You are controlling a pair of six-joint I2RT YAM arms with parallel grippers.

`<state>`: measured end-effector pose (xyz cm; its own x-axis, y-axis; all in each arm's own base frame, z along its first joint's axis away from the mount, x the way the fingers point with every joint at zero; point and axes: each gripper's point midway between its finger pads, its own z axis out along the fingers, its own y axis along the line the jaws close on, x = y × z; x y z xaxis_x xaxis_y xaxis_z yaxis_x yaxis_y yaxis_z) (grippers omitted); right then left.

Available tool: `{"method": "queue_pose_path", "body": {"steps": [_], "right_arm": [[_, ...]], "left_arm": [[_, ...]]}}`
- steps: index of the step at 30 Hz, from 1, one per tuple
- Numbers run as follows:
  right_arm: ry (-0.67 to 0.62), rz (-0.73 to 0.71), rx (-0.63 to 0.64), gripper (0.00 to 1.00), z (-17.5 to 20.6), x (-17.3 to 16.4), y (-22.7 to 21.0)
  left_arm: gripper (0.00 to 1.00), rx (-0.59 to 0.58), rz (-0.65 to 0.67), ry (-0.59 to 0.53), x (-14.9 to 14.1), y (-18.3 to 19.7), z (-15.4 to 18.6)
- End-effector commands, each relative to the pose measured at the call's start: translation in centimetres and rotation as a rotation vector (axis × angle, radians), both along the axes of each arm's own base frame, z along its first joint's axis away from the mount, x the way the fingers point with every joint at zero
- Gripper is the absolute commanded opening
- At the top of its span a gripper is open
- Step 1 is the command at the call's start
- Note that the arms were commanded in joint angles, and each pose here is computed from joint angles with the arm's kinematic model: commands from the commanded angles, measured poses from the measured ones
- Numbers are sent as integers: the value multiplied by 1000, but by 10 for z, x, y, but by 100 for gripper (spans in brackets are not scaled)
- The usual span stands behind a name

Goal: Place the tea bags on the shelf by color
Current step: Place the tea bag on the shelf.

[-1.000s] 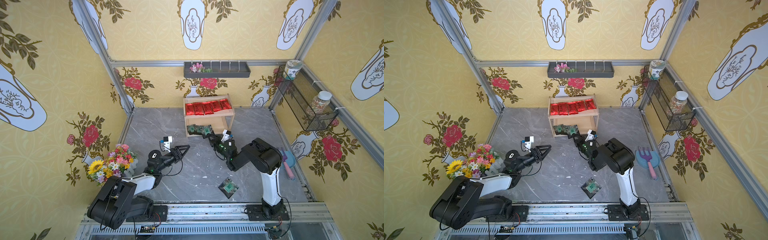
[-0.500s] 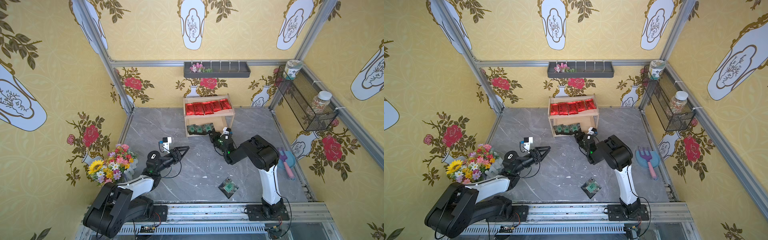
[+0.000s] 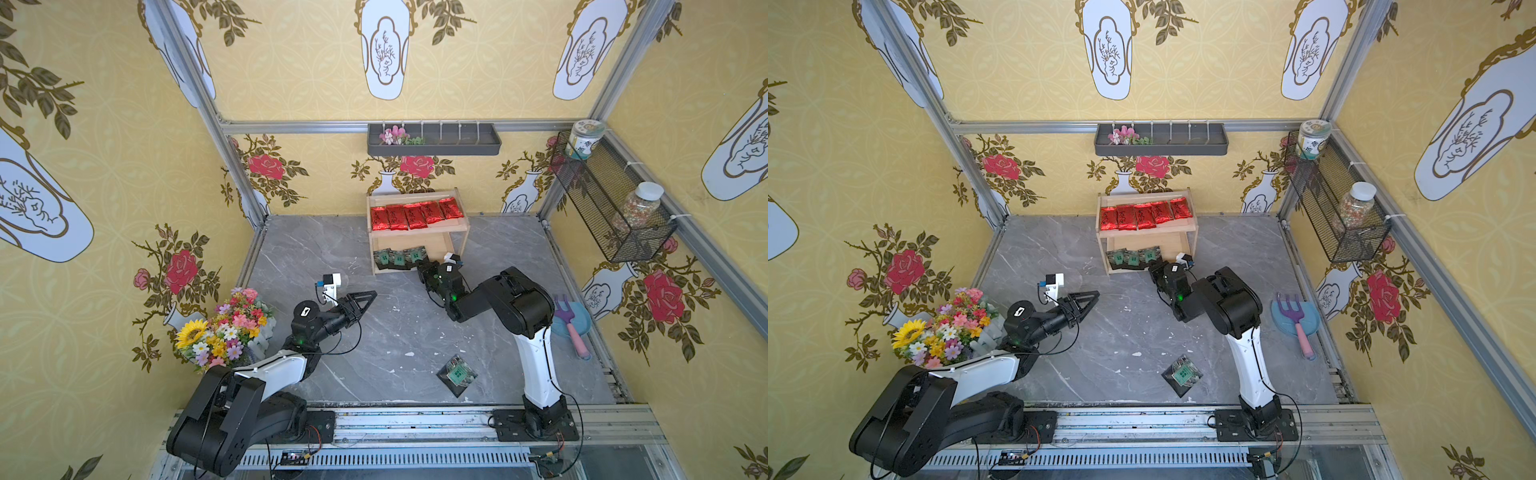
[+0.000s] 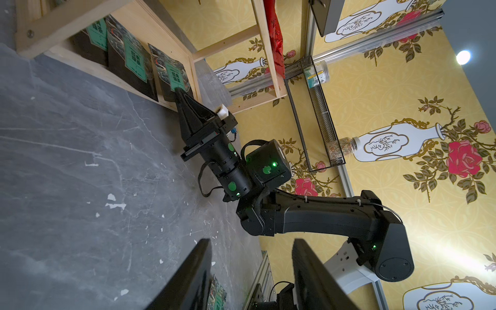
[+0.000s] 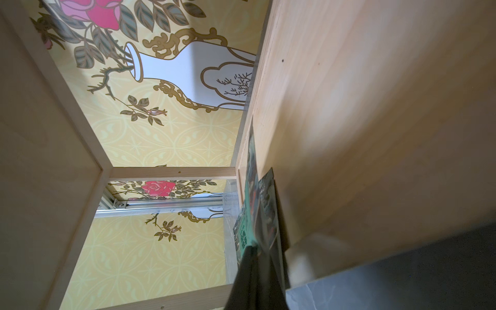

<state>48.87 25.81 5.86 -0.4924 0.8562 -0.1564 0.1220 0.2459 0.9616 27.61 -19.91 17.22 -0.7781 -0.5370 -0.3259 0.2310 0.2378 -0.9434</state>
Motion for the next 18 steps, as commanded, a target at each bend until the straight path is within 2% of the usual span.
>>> {"method": "queue_pose_path", "body": {"steps": [1, 18], "right_arm": [[-4, -13, 13, 4, 0, 5, -1], [21, -27, 22, 10, -5, 15, -4]], "left_arm": [[54, 9, -2, -13, 1, 0, 0], [54, 15, 9, 4, 5, 3, -5]]}}
